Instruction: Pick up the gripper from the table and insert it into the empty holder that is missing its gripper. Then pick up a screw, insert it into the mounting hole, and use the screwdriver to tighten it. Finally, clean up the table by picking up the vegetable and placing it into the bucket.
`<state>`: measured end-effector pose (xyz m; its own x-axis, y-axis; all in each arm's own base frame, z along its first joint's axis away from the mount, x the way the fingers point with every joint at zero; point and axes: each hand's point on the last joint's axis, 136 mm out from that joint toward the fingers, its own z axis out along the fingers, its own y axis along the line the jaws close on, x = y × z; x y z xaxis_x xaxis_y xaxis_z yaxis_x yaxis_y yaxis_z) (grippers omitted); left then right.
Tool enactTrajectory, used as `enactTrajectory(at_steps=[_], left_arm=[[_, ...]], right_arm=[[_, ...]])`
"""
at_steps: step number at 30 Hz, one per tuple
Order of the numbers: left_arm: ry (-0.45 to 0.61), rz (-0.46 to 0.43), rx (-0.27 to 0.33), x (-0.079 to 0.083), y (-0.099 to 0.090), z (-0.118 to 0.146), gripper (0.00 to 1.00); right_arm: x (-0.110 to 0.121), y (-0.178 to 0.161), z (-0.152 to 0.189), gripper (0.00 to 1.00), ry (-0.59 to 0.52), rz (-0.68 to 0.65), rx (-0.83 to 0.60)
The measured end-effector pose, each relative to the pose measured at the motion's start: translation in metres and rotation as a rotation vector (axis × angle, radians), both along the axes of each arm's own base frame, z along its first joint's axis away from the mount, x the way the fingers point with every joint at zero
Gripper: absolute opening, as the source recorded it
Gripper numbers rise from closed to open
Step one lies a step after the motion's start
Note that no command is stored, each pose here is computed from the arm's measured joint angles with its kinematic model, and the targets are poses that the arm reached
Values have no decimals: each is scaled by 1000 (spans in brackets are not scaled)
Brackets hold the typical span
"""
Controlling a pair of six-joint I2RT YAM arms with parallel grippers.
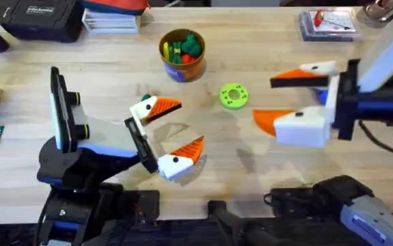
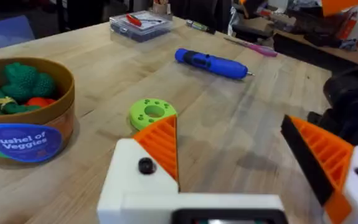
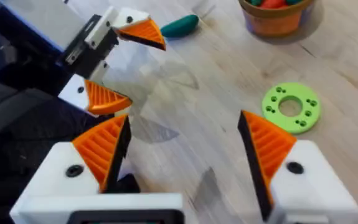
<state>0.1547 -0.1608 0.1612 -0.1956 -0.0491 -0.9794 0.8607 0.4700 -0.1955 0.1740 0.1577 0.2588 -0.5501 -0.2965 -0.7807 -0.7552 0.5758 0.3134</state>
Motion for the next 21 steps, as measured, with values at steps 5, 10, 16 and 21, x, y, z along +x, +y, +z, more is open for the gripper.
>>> enactTrajectory(at_steps=[5,10,16,21], left_arm=[[-1,0,0,0,0,0,810],[-3,0,2,0,0,0,182],[-7,0,4,0,0,0,7],[-7,0,4,0,0,0,6]], right_arm=[[-6,3,-7,994,-14,54,1],[-7,5,-5,994,-39,81,-2],[-6,4,-6,994,-55,85,-12],[-3,2,-7,994,-62,69,-28]])
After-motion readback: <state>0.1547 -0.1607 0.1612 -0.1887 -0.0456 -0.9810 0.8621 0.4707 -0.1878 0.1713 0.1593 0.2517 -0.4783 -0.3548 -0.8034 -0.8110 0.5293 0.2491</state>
